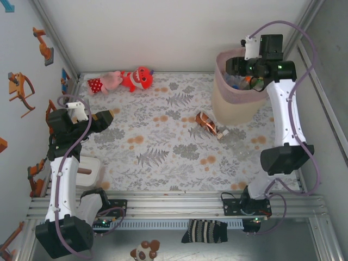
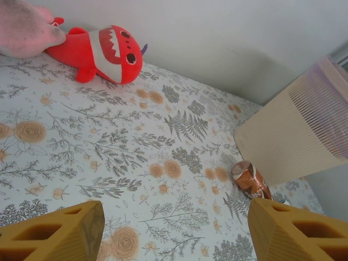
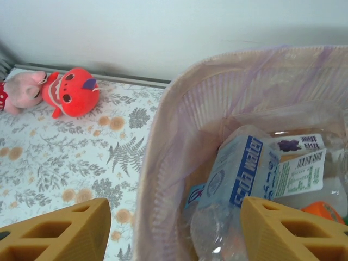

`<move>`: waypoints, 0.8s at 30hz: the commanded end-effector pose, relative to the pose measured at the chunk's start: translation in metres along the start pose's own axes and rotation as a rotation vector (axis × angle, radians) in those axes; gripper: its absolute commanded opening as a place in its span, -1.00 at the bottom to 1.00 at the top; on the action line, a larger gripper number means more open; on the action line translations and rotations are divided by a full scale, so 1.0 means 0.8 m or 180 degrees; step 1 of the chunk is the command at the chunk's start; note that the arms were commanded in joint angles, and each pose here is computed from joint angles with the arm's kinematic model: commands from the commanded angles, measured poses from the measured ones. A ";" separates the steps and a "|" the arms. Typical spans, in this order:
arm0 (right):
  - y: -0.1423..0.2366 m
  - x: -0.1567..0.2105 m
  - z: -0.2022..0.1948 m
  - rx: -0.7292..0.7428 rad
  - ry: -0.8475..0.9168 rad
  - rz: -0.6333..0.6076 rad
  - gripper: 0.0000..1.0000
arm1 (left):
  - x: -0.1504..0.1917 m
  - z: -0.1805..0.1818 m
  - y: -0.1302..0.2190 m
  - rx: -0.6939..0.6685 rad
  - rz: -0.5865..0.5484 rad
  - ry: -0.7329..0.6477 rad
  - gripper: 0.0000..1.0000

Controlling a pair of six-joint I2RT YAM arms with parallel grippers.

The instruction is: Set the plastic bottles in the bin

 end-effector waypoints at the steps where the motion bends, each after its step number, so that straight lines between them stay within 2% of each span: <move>1: 0.013 0.020 0.016 0.0054 0.0108 0.0135 0.24 | -0.004 -0.003 0.003 0.0062 -0.0029 -0.0035 0.40; 7: 0.041 0.057 0.046 0.0141 0.0314 0.0203 0.22 | -0.006 -0.005 0.003 0.0127 -0.0046 -0.0044 0.40; 13: 0.061 0.101 0.069 0.0169 0.0432 0.0350 0.20 | -0.009 -0.016 0.004 0.0410 -0.0126 -0.0111 0.40; 19: 0.060 0.147 0.080 0.0163 0.0521 0.0493 0.18 | -0.010 -0.028 0.010 0.0689 -0.0217 -0.0202 0.40; 24: 0.039 0.183 0.077 0.0198 0.0651 0.0724 0.15 | -0.013 -0.039 0.013 0.0974 -0.0286 -0.0262 0.40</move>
Point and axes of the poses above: each hand's point on the last joint's axis, 136 mm out from that joint toward the fingers, its own y axis back along the fingers, its own z axis along the line the jaws close on, x = y × z, the point moved 9 cm from there along y, back along the fingers
